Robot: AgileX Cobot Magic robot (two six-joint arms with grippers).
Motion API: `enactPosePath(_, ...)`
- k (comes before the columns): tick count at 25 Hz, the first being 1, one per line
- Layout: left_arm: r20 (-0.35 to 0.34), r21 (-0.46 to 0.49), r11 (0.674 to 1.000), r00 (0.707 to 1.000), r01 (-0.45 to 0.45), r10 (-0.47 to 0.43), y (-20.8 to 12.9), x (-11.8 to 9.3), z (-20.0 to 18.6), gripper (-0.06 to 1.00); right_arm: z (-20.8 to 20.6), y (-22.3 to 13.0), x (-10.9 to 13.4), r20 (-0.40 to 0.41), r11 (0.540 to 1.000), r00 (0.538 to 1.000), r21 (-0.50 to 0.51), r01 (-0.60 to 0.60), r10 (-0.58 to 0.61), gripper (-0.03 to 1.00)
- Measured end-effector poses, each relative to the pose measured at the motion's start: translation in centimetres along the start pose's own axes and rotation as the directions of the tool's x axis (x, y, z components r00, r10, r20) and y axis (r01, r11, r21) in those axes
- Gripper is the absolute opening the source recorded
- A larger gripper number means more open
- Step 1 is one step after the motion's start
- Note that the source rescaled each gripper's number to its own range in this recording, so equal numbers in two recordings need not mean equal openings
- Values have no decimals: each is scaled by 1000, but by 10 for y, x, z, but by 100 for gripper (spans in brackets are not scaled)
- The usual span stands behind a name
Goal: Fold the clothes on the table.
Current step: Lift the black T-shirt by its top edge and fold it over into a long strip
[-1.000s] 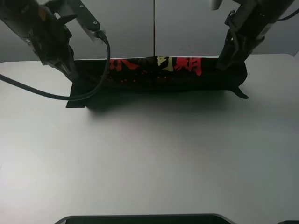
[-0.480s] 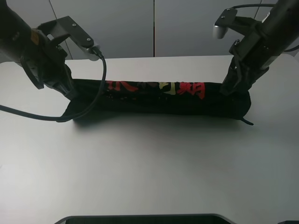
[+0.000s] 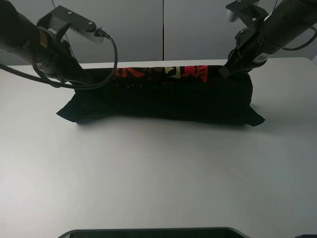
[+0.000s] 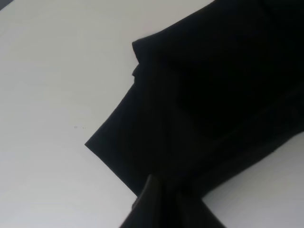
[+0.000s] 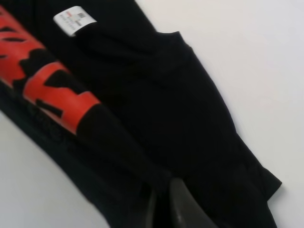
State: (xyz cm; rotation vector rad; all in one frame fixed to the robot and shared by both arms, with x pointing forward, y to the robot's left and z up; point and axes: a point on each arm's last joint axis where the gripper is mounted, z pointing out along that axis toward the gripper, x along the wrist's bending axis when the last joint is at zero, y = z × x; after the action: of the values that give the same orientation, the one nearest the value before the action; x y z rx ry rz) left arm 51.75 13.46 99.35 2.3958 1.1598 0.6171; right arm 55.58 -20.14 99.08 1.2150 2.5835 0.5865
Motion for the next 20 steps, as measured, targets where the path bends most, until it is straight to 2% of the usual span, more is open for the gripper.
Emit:
enactPosePath(5,0,-18,998,998,64,-64,-3,14,29,0,32,-4,-6,20,998,998,12,-54,54,0)
enactPosePath(11,27,-67,996,998,67,-65,-3,14,54,1,58,-6,-15,82,998,994,4,-66,65,0)
enactPosePath(13,35,-88,994,998,63,-60,-2,13,60,5,64,-7,-18,101,998,993,0,-63,62,0)
enactPosePath(17,47,-141,988,997,64,-58,2,14,62,19,69,-6,-21,130,998,990,-29,-56,59,0)
enactPosePath(20,54,-167,984,997,69,-61,4,14,63,23,70,-5,-22,144,998,988,-44,-45,51,0)
